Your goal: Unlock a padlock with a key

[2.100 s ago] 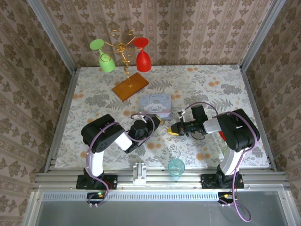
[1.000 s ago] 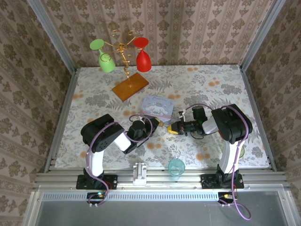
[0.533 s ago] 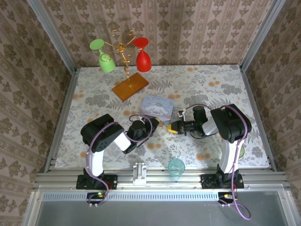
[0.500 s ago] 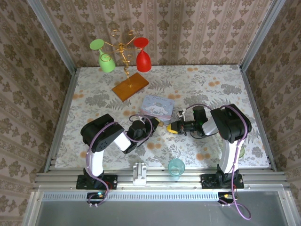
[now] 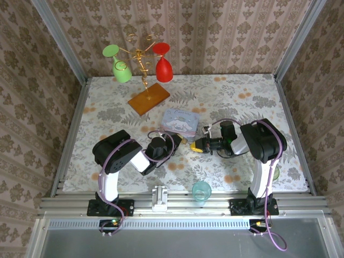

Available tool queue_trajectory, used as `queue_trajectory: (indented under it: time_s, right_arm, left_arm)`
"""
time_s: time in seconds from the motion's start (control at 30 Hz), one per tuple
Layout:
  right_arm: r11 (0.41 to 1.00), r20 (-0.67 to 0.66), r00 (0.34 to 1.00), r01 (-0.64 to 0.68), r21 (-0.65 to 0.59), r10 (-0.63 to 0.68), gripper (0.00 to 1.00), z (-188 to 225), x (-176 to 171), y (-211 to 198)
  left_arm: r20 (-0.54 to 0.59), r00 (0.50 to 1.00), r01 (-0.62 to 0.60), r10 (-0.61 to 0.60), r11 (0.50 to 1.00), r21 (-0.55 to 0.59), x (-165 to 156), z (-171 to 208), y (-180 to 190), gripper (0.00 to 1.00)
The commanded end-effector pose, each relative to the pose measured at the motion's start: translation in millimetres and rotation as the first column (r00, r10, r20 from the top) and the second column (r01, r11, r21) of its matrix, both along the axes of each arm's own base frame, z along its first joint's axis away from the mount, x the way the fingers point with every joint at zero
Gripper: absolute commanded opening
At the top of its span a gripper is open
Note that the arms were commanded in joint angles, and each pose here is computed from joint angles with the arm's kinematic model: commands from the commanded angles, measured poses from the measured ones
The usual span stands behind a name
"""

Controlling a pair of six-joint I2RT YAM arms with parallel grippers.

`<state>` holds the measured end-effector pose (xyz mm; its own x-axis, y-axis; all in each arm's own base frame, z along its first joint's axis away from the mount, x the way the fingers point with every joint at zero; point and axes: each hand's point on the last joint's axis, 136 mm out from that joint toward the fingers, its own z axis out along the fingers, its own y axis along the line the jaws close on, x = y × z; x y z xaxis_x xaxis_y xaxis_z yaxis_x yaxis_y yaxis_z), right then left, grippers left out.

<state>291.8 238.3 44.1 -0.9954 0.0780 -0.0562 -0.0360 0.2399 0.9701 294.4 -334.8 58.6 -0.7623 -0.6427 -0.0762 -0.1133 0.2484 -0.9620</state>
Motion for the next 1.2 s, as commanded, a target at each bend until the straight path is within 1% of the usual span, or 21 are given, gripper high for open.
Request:
queue_trajectory:
  time_s: [0.0, 0.17, 0.37, 0.57, 0.73, 0.87, 1.03, 1.17]
  right_arm:
    - [0.999, 0.038, 0.999, -0.037, 0.036, 0.036, 0.0, 6.8, 4.9, 12.7]
    - [0.999, 0.023, 0.999, -0.033, 0.029, 0.033, 0.0, 1.7, 5.0, 12.4]
    - [0.999, -0.008, 0.999, 0.031, 0.014, -0.031, 0.0, -5.7, 17.6, -5.5]
    - [0.999, -0.017, 1.0, 0.017, -0.029, -0.018, 0.0, -8.2, 19.4, -11.4]
    - [1.0, -0.017, 1.0, 0.007, -0.027, -0.007, 0.0, -1.7, 22.6, -10.2]
    - [0.998, -0.034, 0.999, 0.028, -0.057, -0.03, 0.0, -6.0, 26.6, -24.3]
    - [0.998, -0.043, 0.999, 0.031, -0.052, -0.033, 0.0, -2.3, 31.3, -21.5]
    - [0.999, -0.055, 0.998, 0.012, -0.051, -0.015, 0.0, -1.1, 25.0, -11.8]
  left_arm:
    - [0.017, 0.998, 0.06, -0.059, 0.996, -0.06, -6.0, 12.2, -21.3, 0.0]
    - [0.032, 0.996, 0.081, -0.079, 0.994, -0.074, -10.8, 19.7, -30.1, 0.0]
    - [0.002, 0.995, 0.097, -0.097, 0.992, -0.076, -19.0, 13.3, -30.0, 0.0]
    - [-0.005, 0.994, 0.111, -0.111, 0.992, -0.068, -24.1, 10.5, -28.3, 0.0]
    - [0.002, 0.993, 0.12, -0.12, 0.99, -0.068, -24.1, 10.8, -32.6, 0.0]
    - [0.017, 0.992, 0.129, -0.128, 0.989, -0.074, -24.1, 16.3, -35.2, 0.0]
    - [-0.003, 0.99, 0.139, -0.139, 0.988, -0.062, -26.7, 7.4, -35.2, 0.0]
    - [-0.002, 0.989, 0.146, -0.146, 0.988, -0.053, -27.1, 2.8, -40.0, 0.0]
